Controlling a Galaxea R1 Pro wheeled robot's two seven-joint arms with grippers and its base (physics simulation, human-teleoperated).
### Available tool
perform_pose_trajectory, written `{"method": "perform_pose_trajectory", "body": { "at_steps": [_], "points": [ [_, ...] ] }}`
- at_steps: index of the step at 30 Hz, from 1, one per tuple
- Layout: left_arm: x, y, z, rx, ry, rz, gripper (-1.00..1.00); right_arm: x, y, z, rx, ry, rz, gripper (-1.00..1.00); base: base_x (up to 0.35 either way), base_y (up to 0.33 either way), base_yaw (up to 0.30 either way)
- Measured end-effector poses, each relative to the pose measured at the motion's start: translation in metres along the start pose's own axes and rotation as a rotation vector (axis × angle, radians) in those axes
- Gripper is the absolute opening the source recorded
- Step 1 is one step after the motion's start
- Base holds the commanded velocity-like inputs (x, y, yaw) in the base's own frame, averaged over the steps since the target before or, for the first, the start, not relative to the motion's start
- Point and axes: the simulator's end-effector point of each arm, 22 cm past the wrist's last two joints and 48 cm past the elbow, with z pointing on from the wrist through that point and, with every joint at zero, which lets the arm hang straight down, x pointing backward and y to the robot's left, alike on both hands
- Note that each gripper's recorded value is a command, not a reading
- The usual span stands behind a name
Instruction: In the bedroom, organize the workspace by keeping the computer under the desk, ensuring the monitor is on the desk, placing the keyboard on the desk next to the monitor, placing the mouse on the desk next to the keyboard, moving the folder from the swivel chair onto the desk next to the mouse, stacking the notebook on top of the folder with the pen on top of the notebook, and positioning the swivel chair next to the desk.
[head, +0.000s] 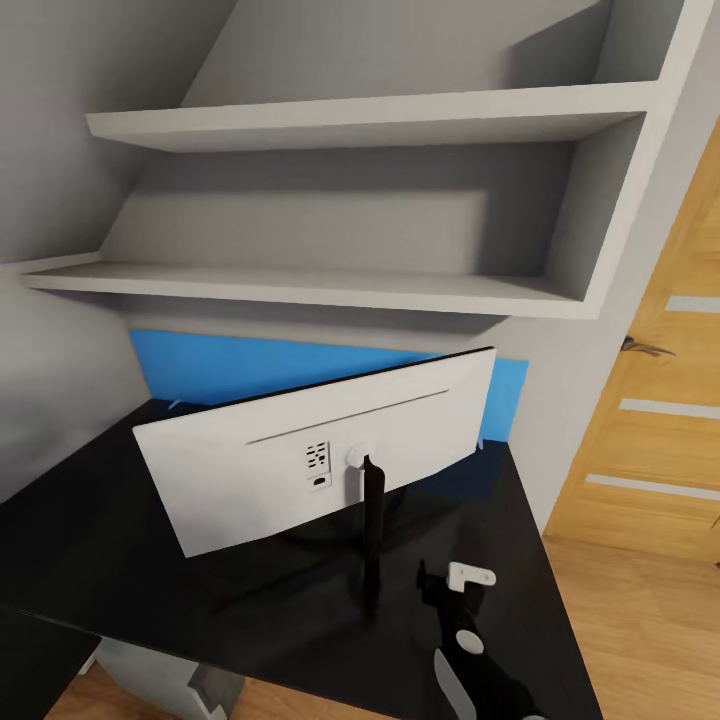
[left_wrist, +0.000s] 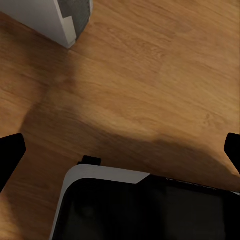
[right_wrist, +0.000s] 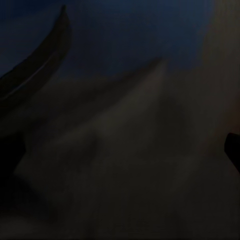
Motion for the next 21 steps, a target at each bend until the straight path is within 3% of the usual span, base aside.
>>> {"method": "perform_pose_trajectory", "body": {
  "at_steps": [7,13,21],
  "points": [
    [0.000,0.001,0.000,-0.002,0.000,0.000,1.00,-0.002,0.007,0.001,-0.034,0.000,-0.008,1.00,0.000,0.000,0.000],
    [0.000,0.002,0.000,-0.003,0.000,0.000,1.00,-0.006,0.031,-0.001,-0.142,-0.014,-0.014,1.00,0.000,0.000,0.000],
    [0.000,0.001,0.000,-0.002,-0.001,0.000,1.00,-0.004,0.026,-0.003,-0.069,-0.008,-0.003,1.00,0.000,0.000,0.107]
  ]
}}
